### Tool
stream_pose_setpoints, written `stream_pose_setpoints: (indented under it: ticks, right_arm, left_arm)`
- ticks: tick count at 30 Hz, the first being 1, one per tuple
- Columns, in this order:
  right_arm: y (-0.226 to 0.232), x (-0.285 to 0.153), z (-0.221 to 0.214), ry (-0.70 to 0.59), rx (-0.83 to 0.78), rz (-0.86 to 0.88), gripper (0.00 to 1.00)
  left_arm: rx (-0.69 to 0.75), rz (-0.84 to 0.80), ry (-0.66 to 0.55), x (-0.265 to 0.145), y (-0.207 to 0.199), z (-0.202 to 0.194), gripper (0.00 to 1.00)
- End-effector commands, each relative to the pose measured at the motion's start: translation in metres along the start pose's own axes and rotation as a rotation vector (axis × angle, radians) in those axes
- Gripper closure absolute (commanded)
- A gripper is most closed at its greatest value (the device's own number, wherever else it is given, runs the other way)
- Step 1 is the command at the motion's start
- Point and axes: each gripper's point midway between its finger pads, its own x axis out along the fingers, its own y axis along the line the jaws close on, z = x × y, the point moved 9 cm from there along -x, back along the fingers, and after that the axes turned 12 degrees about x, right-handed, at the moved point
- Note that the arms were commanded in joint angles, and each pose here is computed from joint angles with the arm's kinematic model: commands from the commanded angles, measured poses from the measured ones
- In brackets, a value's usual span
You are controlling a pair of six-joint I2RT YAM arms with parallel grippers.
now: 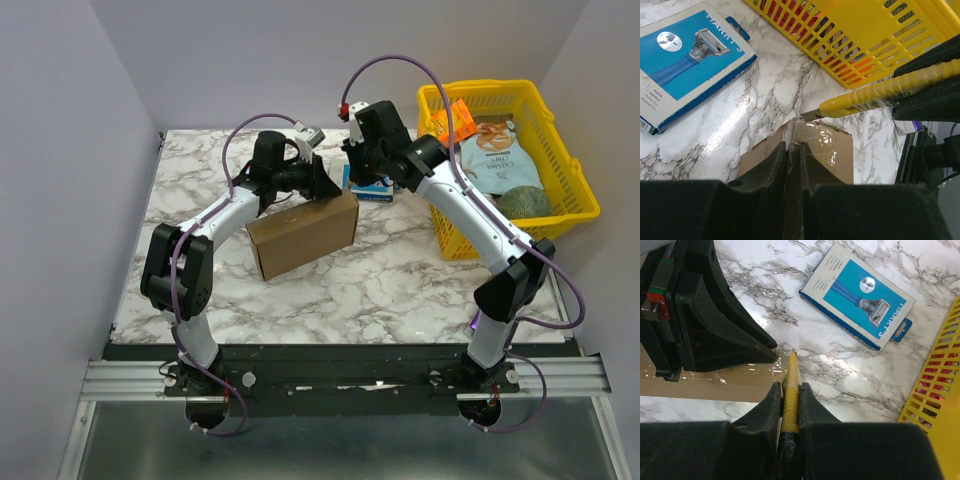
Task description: Unpack the express box
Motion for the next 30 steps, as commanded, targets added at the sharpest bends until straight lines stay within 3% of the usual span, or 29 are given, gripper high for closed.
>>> stream_pose_setpoints:
  ticks: [1,30]
  right_arm:
    - [0.0,-0.015,0.009,-0.054,0.008,-0.011,1.0]
    - [0.003,-0.003,0.003,-0.015,-0.005,0.003,1.0]
  left_arm:
    - [-0.185,0.092,0.288,0.009,0.013,-0.084,1.0]
    - [-0.19,0.091,0.294,0.012,0.015,-0.086,1.0]
